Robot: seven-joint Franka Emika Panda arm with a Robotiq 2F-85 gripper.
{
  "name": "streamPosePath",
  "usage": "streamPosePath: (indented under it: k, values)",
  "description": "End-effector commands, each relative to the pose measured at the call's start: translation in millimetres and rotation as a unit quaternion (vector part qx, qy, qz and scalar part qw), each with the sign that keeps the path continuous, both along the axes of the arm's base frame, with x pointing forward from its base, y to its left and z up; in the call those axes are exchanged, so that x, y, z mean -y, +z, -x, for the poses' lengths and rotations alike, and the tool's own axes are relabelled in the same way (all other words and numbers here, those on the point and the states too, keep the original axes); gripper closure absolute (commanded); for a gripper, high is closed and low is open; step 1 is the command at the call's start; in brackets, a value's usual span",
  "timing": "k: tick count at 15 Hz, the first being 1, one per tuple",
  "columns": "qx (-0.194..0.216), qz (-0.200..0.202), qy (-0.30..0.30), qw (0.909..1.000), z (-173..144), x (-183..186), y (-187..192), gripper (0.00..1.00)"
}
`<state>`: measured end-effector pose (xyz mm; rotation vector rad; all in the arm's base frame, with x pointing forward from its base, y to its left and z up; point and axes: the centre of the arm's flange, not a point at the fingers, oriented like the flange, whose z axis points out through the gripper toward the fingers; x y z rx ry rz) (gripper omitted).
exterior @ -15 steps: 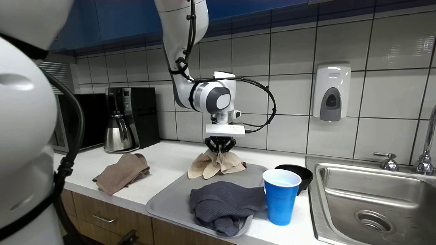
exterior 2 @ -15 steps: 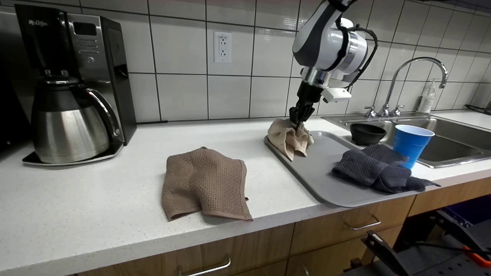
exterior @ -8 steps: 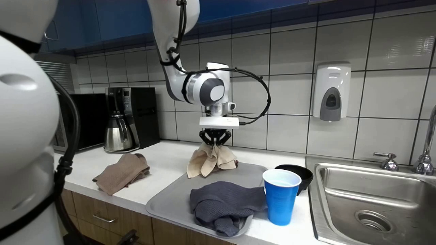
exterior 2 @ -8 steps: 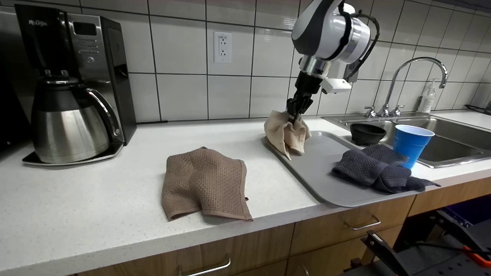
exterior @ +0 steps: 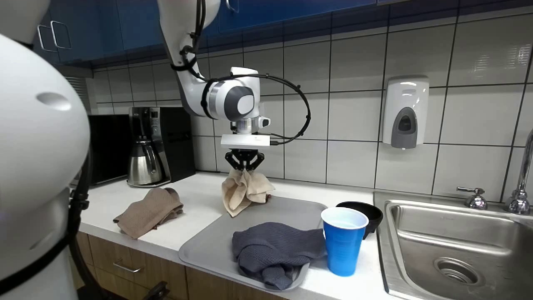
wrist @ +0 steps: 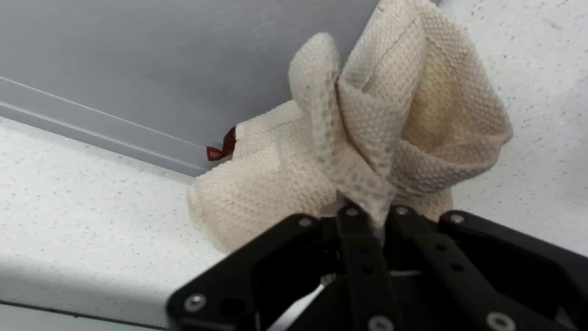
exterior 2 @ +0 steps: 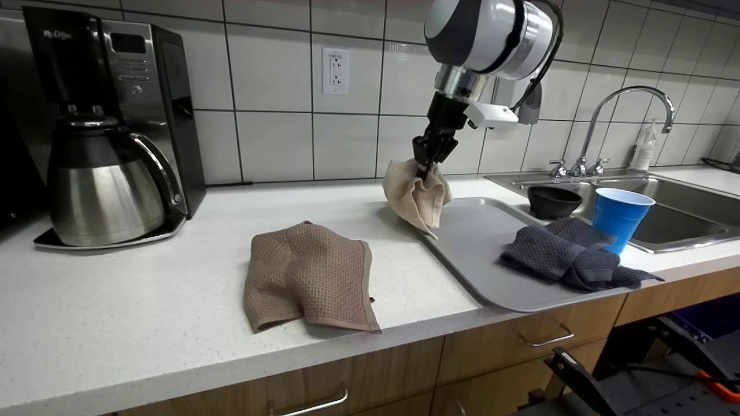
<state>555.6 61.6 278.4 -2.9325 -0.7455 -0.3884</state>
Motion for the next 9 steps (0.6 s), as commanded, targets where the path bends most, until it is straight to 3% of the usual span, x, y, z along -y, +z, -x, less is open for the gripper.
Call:
streamPosePath:
  k: [1, 9]
  values:
    - [0.013, 0.001, -0.012, 0.9998, 11, -28, 16, 0.98]
    - [0.034, 0.003, 0.013, 0.9993, -2, -79, 13, 0.98]
